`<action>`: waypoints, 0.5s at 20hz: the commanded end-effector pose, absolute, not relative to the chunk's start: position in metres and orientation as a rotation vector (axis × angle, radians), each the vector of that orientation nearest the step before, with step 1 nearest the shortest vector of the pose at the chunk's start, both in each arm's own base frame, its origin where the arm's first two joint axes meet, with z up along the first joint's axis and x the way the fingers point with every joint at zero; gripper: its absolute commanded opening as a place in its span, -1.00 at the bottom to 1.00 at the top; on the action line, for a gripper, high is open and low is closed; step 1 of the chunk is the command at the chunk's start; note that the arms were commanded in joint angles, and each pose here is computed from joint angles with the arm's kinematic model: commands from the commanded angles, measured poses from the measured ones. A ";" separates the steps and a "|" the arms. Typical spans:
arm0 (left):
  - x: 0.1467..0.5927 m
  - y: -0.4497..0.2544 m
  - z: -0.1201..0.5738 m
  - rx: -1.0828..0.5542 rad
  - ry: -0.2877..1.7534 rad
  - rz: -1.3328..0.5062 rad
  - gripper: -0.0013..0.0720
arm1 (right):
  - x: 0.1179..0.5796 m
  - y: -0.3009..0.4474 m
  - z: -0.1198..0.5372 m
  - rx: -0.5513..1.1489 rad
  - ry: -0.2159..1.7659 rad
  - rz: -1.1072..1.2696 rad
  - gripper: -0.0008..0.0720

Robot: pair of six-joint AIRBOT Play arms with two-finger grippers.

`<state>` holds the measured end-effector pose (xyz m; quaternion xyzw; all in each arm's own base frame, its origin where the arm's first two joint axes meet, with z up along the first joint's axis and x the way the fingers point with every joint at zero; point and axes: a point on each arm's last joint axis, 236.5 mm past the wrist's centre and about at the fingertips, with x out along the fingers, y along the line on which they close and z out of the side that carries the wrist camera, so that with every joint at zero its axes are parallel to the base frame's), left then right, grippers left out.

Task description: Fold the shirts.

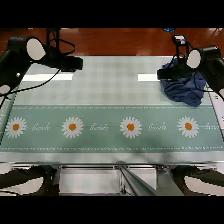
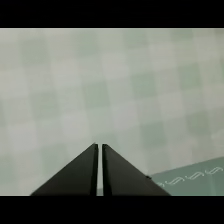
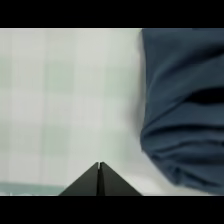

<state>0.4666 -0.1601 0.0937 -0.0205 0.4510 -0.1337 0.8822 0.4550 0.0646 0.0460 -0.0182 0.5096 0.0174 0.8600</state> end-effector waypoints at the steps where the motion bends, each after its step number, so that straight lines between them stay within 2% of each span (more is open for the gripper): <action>1: 0.495 -0.155 0.101 -0.036 0.828 -0.256 0.21 | 0.492 0.060 0.070 -0.091 0.883 0.034 -0.66; 2: 0.500 -0.149 0.097 -0.012 0.824 -0.241 0.41 | 0.497 0.056 0.075 -0.120 0.854 0.025 -0.16; 3: 0.501 -0.143 0.092 0.010 0.833 -0.225 0.41 | 0.501 0.050 0.079 -0.160 0.832 0.010 0.02; 5: 0.497 -0.127 0.084 0.005 0.882 -0.194 0.41 | 0.513 0.013 0.091 -0.275 0.774 -0.090 0.04; 7: 0.483 -0.103 0.071 -0.001 0.980 -0.148 0.41 | 0.525 -0.042 0.094 -0.179 0.726 -0.246 0.04; 10: 0.454 -0.063 0.051 -0.022 1.149 -0.070 0.41 | 0.533 -0.085 0.040 -0.014 0.838 -0.281 0.04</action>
